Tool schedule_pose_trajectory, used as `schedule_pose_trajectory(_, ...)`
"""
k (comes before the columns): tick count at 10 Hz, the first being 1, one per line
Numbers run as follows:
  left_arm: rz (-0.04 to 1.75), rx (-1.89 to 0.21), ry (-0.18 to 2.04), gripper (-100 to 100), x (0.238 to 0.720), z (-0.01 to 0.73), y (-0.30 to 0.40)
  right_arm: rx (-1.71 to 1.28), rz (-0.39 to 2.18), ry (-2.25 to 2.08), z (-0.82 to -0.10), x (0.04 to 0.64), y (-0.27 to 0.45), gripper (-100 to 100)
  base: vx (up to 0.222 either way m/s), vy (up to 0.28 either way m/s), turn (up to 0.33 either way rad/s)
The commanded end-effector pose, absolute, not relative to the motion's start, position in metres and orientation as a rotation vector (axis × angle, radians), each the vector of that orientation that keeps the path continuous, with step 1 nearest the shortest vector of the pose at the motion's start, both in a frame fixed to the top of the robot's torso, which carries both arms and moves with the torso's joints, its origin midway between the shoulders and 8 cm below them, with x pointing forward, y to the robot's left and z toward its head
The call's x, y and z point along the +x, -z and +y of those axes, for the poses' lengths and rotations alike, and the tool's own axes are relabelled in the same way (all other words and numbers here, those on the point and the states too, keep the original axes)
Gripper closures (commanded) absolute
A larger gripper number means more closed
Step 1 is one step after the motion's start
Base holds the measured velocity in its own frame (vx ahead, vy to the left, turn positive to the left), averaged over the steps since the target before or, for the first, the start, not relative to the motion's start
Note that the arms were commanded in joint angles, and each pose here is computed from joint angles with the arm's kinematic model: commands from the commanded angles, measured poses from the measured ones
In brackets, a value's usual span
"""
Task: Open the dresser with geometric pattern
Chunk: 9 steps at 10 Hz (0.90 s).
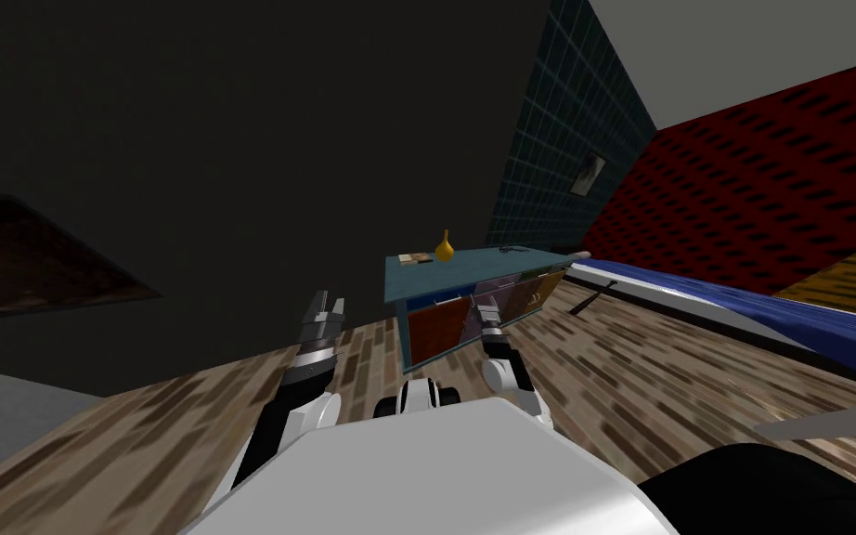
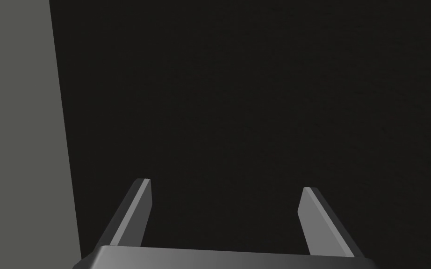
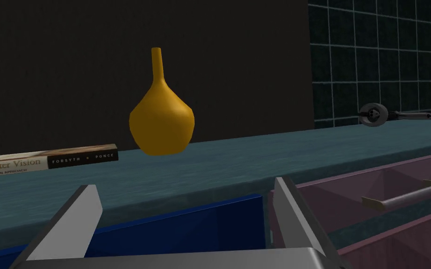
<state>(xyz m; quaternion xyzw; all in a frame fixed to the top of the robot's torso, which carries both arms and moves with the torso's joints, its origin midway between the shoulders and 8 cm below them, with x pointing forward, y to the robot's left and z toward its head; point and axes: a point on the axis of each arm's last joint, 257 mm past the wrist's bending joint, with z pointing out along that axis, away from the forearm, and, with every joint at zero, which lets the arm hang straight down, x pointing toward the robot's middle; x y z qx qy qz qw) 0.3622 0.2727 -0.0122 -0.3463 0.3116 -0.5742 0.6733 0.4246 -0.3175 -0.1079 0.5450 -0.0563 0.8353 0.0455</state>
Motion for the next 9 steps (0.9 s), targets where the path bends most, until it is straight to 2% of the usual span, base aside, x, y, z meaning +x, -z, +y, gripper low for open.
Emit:
schedule_pose_trajectory(1,0.701,-0.779,1.293,0,0.362,0.273,0.012,1.735,-0.296,-2.613,-0.317,0.431,0.119,-100,-0.031,-0.002,0.059)
schedule_pose_trajectory(5,0.701,-0.78,1.292,0,0.362,0.273,0.012,1.798,-0.427,-2.673,-0.316,0.438,0.13,-100,-0.02,0.001,0.047)
schedule_pose_trajectory(9,0.701,-0.78,1.292,0,0.362,0.273,0.012,1.902,-0.657,-2.746,-0.312,0.45,0.149,-100,-0.027,0.0,0.111)
